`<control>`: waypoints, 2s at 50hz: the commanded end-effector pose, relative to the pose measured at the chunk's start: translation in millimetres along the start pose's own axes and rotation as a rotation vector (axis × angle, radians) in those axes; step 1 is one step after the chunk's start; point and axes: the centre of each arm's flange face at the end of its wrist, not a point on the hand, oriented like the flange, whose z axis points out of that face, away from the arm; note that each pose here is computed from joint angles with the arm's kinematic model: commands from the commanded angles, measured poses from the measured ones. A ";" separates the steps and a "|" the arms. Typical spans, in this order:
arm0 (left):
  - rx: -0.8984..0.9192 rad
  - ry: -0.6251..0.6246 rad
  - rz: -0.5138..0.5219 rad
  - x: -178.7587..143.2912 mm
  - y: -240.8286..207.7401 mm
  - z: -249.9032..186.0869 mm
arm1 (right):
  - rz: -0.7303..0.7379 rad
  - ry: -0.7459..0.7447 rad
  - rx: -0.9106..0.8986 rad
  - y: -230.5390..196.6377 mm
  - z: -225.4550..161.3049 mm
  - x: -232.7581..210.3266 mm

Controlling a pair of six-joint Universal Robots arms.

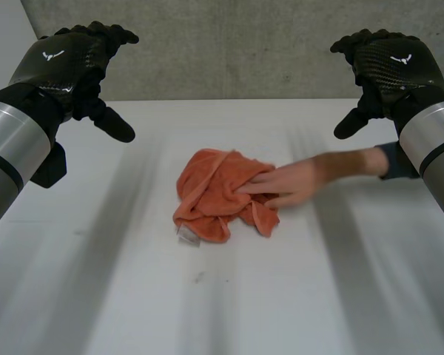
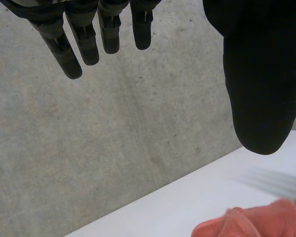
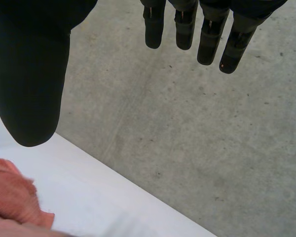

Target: Fold the laundry

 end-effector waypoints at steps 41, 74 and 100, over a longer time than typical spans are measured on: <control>-0.365 -0.094 -0.294 10.4 136.7 45.8 | -0.079 -0.350 -0.158 89.1 33.6 -52.1; -0.185 -0.119 -0.115 18.9 175.9 103.4 | -0.185 -0.251 0.191 48.2 85.9 -87.1; 0.234 -0.030 -0.102 8.0 7.8 44.8 | -0.475 -0.457 -0.514 27.6 -48.8 -42.3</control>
